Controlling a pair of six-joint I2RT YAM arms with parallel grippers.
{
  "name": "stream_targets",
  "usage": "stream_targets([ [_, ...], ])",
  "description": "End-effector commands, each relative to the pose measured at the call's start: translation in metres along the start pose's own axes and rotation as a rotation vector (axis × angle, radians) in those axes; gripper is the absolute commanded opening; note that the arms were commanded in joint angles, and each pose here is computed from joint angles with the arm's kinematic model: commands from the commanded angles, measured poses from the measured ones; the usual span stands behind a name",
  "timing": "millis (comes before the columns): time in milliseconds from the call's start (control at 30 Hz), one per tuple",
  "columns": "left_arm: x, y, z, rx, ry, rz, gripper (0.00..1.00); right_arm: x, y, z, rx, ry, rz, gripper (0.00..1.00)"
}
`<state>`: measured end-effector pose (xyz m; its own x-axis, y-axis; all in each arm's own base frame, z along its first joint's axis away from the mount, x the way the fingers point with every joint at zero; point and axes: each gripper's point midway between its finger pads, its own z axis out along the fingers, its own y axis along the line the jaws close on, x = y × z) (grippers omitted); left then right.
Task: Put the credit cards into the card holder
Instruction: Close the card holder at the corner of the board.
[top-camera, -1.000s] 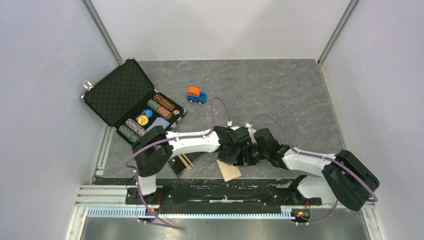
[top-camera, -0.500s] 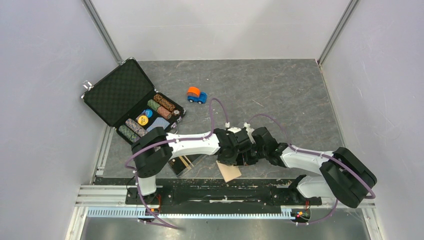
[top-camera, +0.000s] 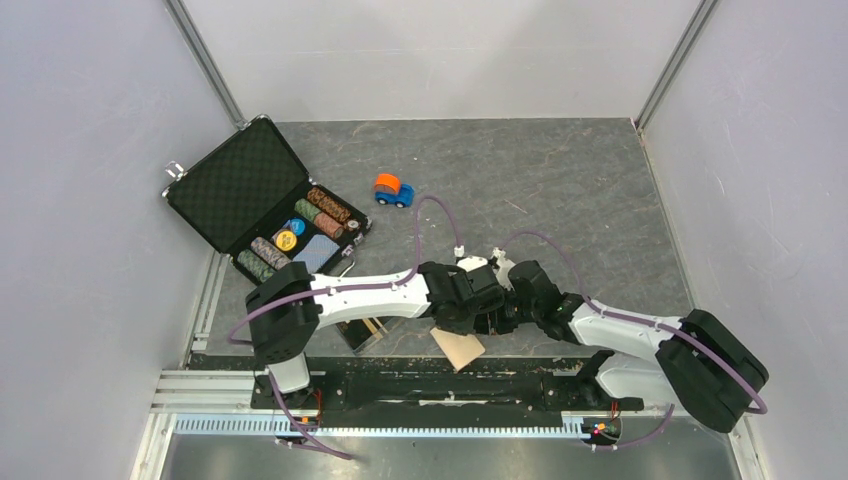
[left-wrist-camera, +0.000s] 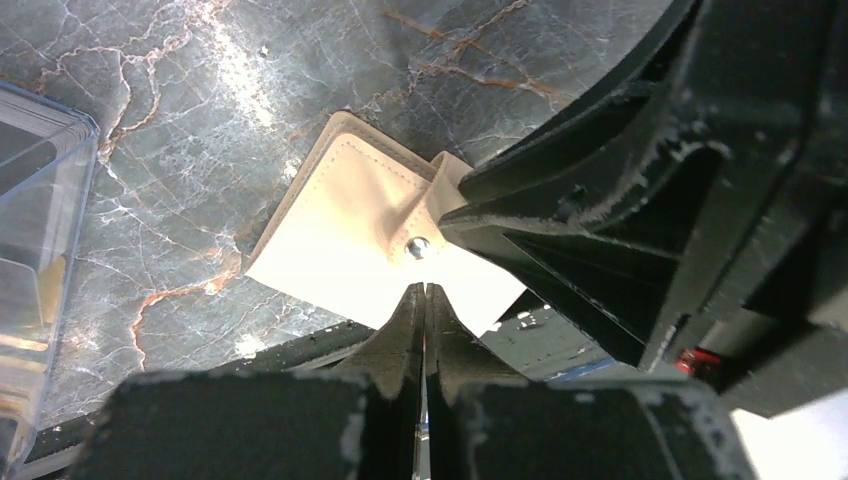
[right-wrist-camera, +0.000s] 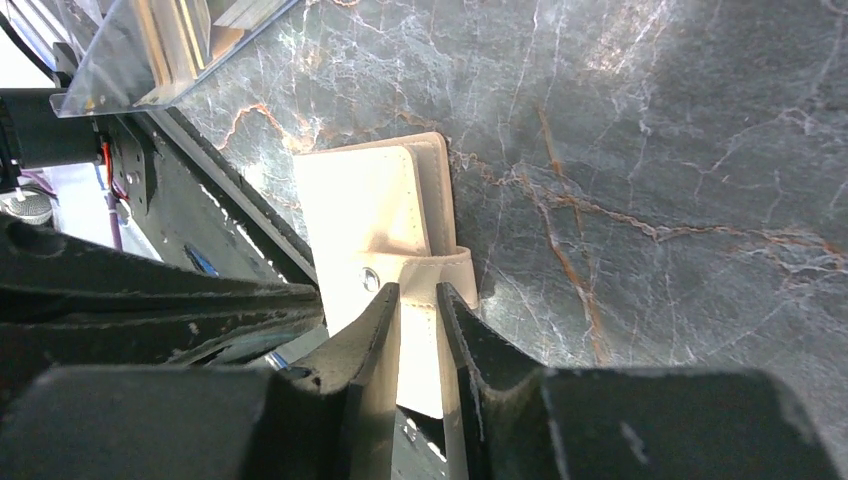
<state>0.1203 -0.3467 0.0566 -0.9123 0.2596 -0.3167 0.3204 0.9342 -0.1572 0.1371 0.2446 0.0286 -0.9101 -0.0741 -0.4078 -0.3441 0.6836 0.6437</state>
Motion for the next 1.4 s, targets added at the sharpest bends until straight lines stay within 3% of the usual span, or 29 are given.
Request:
stream_targets([
  [0,-0.012,-0.010,-0.015,0.049,-0.049,0.016,0.02,-0.009,0.011,-0.001,-0.048,-0.044,-0.014,0.22],
  [300,-0.001,-0.003,-0.002,0.019,-0.009,0.015,0.04,-0.006,0.011,0.000,-0.052,-0.032,-0.014,0.22],
  [433,-0.005,0.002,-0.005,0.014,-0.026,-0.005,0.47,-0.004,0.009,0.000,-0.044,-0.026,-0.012,0.22],
  [467,-0.006,0.003,-0.006,0.020,-0.029,-0.015,0.55,-0.005,0.009,0.000,-0.043,-0.029,-0.012,0.22],
  [533,-0.007,0.004,-0.005,0.051,-0.026,-0.041,0.60,-0.004,0.010,0.000,-0.047,-0.026,-0.014,0.23],
  [900,-0.002,-0.001,0.011,0.258,0.018,-0.205,0.49,0.014,-0.007,0.001,0.021,0.043,0.012,0.21],
  [1167,-0.004,-0.005,0.020,0.325,0.014,-0.262,0.52,0.021,-0.013,0.000,0.039,0.066,0.019,0.18],
  [1367,-0.005,-0.011,0.016,0.335,0.027,-0.222,0.41,0.017,-0.011,0.001,0.036,0.061,0.016,0.18],
])
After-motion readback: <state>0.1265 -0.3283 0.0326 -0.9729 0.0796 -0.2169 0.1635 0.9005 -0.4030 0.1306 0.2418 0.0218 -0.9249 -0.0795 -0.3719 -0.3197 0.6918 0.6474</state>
